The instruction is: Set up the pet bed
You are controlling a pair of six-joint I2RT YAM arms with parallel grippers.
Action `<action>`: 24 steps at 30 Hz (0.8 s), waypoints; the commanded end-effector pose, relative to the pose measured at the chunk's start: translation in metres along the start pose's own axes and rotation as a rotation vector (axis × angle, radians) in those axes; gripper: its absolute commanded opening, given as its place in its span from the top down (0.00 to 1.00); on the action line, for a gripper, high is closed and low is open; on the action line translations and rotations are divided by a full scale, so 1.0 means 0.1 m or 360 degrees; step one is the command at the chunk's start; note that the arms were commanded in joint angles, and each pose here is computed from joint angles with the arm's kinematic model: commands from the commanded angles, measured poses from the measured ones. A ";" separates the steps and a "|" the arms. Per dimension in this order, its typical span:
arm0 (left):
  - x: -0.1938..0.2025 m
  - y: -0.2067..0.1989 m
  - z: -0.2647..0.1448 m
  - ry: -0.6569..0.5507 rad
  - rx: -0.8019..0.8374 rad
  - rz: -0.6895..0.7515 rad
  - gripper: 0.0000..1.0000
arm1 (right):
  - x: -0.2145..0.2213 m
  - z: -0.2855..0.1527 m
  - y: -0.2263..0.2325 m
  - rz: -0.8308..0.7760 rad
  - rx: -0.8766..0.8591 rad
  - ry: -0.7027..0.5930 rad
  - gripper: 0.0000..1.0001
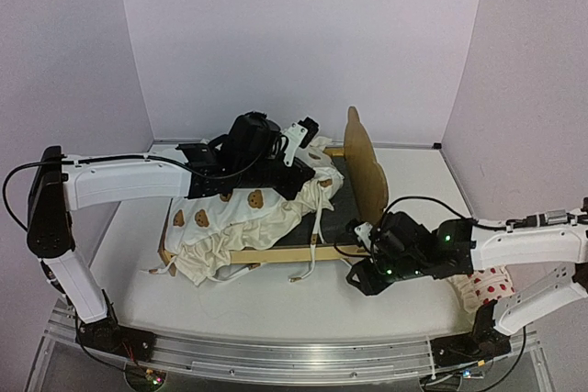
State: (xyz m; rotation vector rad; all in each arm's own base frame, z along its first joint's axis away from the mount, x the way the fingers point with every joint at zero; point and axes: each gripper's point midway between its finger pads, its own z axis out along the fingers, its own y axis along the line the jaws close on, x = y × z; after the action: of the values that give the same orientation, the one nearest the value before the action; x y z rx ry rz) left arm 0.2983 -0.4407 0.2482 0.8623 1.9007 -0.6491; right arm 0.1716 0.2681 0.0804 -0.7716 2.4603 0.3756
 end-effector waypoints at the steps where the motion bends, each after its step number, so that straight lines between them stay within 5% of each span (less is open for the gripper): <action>1: -0.28 0.00 -0.05 -0.0094 -0.0010 -0.0032 1.00 | -0.24 0.18 -0.02 -0.0169 0.0091 -0.0334 0.53; 24: -0.29 0.00 -0.02 -0.0067 -0.0013 -0.0025 1.00 | -0.27 0.72 -0.47 -0.0103 0.0433 -0.0595 0.58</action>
State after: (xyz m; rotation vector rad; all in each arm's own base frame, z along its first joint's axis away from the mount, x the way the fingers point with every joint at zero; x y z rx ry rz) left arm 0.2994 -0.4425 0.2476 0.8580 1.9304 -0.6483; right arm 0.2331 0.2751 0.0264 -0.7133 2.1245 0.1311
